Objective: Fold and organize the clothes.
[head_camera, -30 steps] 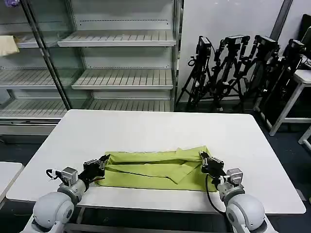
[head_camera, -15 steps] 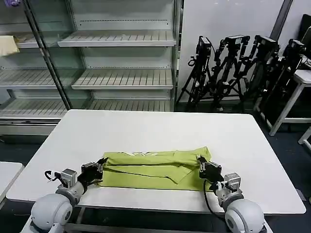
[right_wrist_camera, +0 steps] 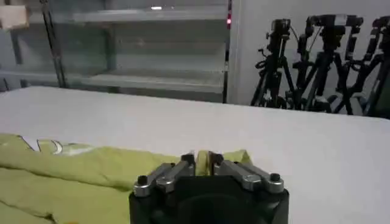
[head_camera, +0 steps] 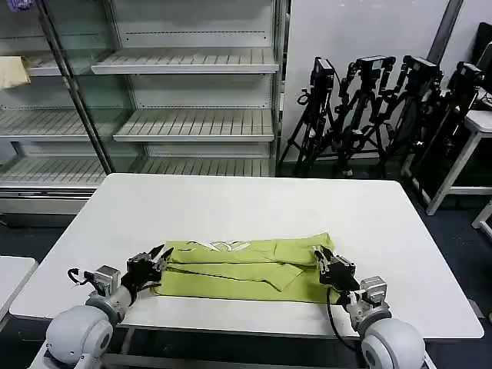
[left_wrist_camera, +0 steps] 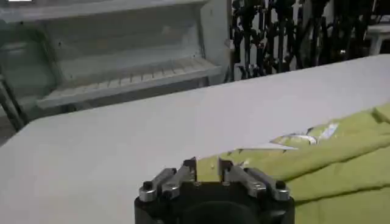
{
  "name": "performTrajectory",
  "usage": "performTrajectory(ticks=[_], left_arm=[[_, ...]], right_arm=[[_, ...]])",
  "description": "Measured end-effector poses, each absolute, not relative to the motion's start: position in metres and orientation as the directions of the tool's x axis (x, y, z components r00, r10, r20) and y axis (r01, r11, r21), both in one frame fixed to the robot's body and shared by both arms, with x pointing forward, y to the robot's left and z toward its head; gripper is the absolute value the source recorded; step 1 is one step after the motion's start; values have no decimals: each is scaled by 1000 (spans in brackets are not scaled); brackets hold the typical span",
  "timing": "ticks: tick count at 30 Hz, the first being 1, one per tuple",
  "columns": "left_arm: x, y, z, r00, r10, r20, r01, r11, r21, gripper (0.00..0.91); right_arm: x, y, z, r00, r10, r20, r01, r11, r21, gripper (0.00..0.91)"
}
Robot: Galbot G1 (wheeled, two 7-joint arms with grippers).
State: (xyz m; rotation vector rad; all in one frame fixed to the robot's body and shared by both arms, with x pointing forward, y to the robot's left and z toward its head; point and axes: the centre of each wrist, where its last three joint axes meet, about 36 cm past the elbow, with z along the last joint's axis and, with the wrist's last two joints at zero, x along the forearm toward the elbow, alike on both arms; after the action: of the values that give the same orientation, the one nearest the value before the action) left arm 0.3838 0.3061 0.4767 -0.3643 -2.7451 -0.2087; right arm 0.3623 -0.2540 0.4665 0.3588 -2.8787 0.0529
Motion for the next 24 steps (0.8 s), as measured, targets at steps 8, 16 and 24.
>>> performTrajectory(ticks=[8, 16, 24], left_arm=[[371, 287, 474, -907, 186, 377, 198, 980, -7, 907], [371, 276, 461, -901, 114, 419, 85, 992, -88, 907], [375, 268, 448, -884, 85, 459, 28, 991, -129, 715]], right_arm=[[348, -264, 480, -954, -229, 195, -233, 972, 0, 907], [334, -272, 495, -963, -217, 161, -222, 975, -12, 907], [326, -278, 499, -966, -210, 152, -215, 976, -20, 907]])
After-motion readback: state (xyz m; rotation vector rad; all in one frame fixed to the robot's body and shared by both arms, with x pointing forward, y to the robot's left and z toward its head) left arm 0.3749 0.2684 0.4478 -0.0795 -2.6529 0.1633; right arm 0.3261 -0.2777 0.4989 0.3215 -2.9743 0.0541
